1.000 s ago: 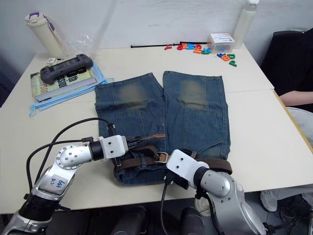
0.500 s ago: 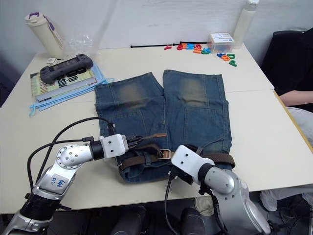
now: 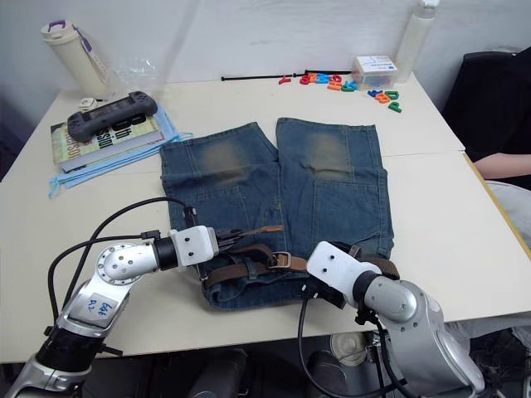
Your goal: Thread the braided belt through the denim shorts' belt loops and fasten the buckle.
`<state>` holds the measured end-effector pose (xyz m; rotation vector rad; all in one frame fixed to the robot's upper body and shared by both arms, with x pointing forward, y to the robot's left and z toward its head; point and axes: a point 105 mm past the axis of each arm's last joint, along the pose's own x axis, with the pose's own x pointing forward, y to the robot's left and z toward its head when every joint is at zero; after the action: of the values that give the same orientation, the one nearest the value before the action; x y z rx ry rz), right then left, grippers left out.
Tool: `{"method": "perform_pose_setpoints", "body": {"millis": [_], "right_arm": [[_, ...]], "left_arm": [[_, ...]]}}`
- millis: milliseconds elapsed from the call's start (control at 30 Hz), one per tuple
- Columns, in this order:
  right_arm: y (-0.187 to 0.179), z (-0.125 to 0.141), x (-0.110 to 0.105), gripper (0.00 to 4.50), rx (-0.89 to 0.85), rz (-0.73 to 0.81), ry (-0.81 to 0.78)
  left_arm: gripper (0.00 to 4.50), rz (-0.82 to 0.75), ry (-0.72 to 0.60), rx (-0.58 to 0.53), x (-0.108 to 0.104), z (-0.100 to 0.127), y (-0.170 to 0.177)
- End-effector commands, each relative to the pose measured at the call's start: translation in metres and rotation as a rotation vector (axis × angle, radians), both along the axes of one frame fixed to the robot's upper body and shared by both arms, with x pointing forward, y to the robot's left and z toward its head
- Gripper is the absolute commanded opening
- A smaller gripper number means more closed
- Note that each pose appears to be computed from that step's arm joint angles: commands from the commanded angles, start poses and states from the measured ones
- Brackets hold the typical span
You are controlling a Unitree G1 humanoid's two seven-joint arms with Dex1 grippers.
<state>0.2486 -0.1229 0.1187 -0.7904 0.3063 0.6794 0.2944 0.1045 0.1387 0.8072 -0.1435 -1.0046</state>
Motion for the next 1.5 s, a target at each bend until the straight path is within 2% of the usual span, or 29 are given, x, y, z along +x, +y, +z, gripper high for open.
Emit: {"method": "perform_pose_setpoints", "body": {"millis": [33,467,567,700,767,800,1300,1500], "right_arm": [[0.012,0.028,-0.008,4.06,0.018,0.061,-0.133],[0.047,0.033,-0.004,4.06,0.043,0.147,-0.191],[0.050,0.030,-0.003,3.34,0.039,0.148,-0.188],[0.052,0.028,-0.003,1.33,0.044,0.139,-0.177],[0.051,0.027,-0.002,0.67,0.043,0.133,-0.173],[0.051,0.026,-0.002,0.06,0.042,0.130,-0.170],[0.055,0.029,0.001,0.02,0.020,0.134,-0.202],[0.058,0.034,0.002,0.02,-0.074,0.205,-0.280]], "left_arm": [[0.00,-0.013,-0.035,-0.020,-0.002,0.011,-0.002],[0.00,-0.026,-0.039,0.005,-0.003,0.009,-0.003],[0.00,-0.040,-0.044,0.031,-0.004,0.008,-0.004],[0.00,-0.063,-0.053,0.070,-0.005,0.006,-0.003],[0.00,-0.063,-0.051,0.080,-0.004,0.006,-0.001],[0.00,-0.063,-0.050,0.084,-0.003,0.007,0.000],[0.00,-0.030,0.002,0.129,0.003,0.013,0.022],[0.00,-0.079,0.007,0.135,0.005,0.023,0.018]]}}
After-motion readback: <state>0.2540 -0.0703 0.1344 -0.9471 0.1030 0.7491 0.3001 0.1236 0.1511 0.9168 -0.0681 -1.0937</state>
